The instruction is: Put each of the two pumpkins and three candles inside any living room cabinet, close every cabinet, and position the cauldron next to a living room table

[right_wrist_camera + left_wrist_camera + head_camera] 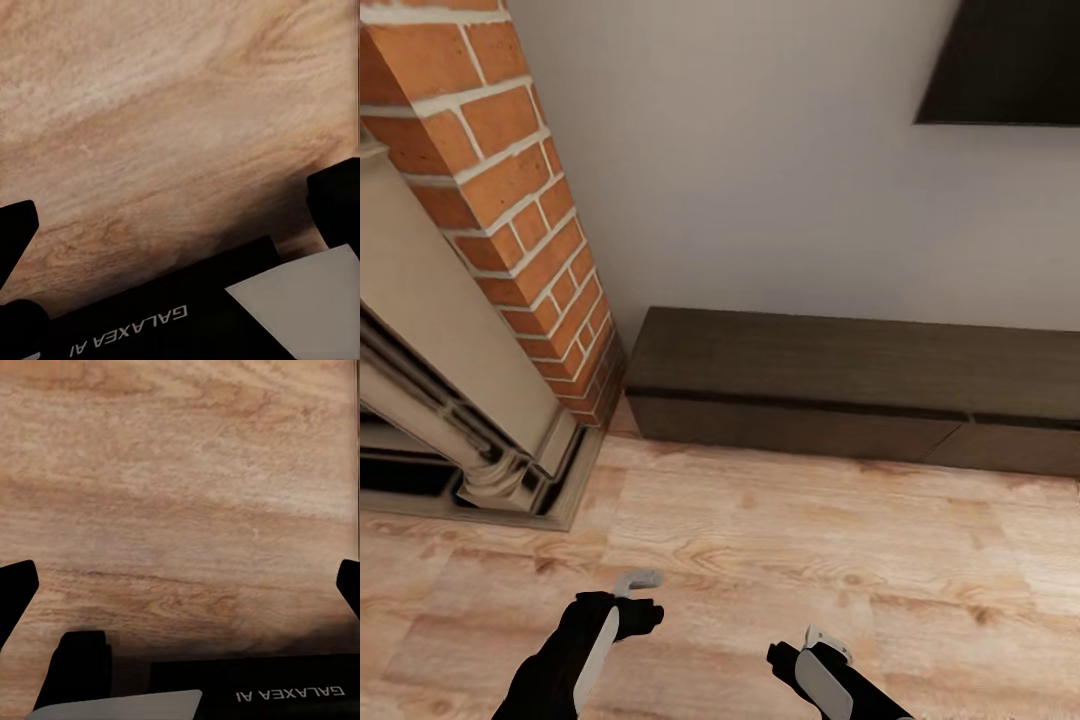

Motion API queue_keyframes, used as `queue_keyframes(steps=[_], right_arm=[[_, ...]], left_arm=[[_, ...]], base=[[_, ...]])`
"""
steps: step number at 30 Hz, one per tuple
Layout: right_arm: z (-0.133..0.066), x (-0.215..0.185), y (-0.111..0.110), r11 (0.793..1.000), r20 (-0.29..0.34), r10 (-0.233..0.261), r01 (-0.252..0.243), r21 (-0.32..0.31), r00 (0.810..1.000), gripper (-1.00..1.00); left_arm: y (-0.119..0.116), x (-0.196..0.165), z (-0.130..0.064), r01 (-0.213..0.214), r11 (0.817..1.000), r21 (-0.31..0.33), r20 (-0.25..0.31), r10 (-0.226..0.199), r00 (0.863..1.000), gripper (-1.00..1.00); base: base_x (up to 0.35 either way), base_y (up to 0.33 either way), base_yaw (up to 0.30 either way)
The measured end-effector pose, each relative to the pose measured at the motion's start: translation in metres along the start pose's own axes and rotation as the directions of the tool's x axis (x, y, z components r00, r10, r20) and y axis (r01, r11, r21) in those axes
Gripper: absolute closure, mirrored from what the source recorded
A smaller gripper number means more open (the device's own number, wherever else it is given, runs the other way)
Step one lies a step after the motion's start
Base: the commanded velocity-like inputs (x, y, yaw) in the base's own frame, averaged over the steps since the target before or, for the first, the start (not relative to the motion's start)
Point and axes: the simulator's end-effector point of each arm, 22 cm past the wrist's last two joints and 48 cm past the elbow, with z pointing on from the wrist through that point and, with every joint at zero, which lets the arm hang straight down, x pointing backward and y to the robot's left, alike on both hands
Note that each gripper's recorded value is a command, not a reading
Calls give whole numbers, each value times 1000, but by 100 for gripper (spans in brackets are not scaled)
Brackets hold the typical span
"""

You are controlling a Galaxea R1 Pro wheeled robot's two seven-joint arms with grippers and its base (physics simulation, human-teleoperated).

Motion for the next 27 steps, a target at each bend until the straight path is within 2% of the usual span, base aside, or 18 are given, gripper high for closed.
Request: queue_keyframes(steps=[19,24,27], right_arm=[[-8,-12,4,1000,37,7,-6,-11,999,-100],[-10,-15,4,1000,43,8,-8,-12,999,-100],[-11,-17,4,1000,44,26,-25,-13,999,-100]], left_arm=[[-2,-10,-9,-3,1000,3,26,3,1000,-100],[-2,-13,-12,-4,1000,3,34,4,999,-100],[-3,-14,-13,-6,1000,2,38,6,999,-100]], base=[[3,0,-185],[182,0,-182],[274,0,-182]])
